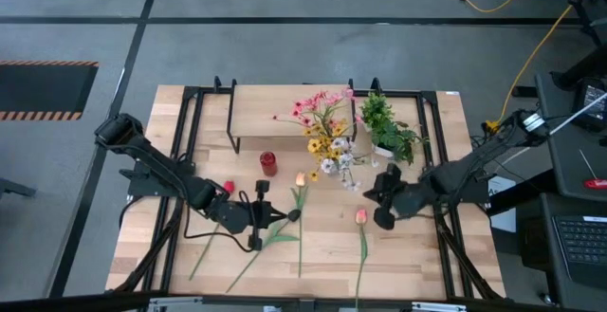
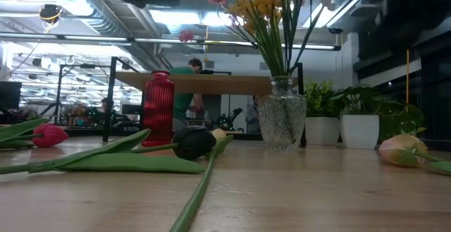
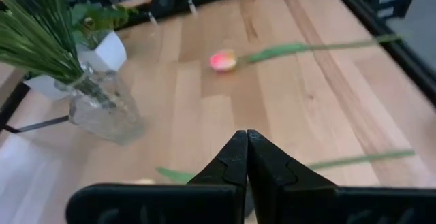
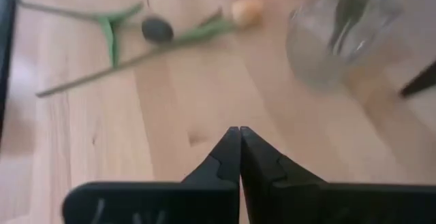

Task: Pick and place flowers into a vace then onto a shelf
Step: Put the pink flower into the red flower vase

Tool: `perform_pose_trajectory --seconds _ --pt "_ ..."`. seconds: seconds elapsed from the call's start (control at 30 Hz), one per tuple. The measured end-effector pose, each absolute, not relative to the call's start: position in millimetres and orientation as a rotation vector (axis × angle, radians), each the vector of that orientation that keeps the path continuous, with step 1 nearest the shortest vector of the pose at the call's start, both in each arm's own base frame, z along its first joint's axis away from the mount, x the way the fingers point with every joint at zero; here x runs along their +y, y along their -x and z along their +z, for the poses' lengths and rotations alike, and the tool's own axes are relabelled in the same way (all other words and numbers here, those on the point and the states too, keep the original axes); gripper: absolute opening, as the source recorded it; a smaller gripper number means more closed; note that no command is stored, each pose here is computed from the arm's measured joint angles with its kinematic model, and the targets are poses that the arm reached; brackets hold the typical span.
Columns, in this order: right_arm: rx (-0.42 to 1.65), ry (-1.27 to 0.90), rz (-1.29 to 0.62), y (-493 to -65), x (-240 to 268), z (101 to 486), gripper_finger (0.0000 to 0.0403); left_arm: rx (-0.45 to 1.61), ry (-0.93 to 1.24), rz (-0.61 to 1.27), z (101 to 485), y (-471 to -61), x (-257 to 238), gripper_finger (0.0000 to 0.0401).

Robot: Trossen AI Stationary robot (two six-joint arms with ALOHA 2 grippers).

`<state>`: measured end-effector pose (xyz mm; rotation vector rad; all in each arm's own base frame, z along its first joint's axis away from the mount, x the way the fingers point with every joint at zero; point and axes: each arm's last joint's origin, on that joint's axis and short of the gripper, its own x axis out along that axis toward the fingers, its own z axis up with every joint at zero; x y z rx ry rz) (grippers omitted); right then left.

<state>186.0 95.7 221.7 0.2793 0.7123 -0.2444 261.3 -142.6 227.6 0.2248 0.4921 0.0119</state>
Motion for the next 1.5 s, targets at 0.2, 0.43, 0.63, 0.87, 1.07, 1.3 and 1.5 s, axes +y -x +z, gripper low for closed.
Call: perform_pose_trajectory --seconds 0.2,0.43,0.63,0.87,1.07,1.3,1.5 --pt "0.867 -0.289 -0.311 -204 137 226 0.0004 0.558 -0.194 0.008 222 -254 -146 0.0002" --pt "0.944 -0.344 -0.382 -215 186 229 0.0004 0.561 -0.164 -0.021 221 -248 -156 0.0002" --pt "1.005 -0.417 -0.475 -216 215 211 0.0004 0.559 -0.16 -0.037 221 -245 -160 0.0005" --pt "1.046 -0.456 -0.533 -214 231 185 0.0005 0.559 -0.097 -0.023 221 -245 -162 0.0001" --pt "1.052 -0.441 -0.542 -216 233 177 0.0035 0.558 -0.097 -0.02 221 -245 -162 0.0005" --pt "1.039 -0.487 -0.568 -217 233 176 0.0113 0.559 -0.098 -0.02 221 -245 -162 0.0003" --pt "1.016 -0.543 -0.601 -225 228 176 0.0165 0.559 -0.098 -0.019 221 -245 -161 0.0003"
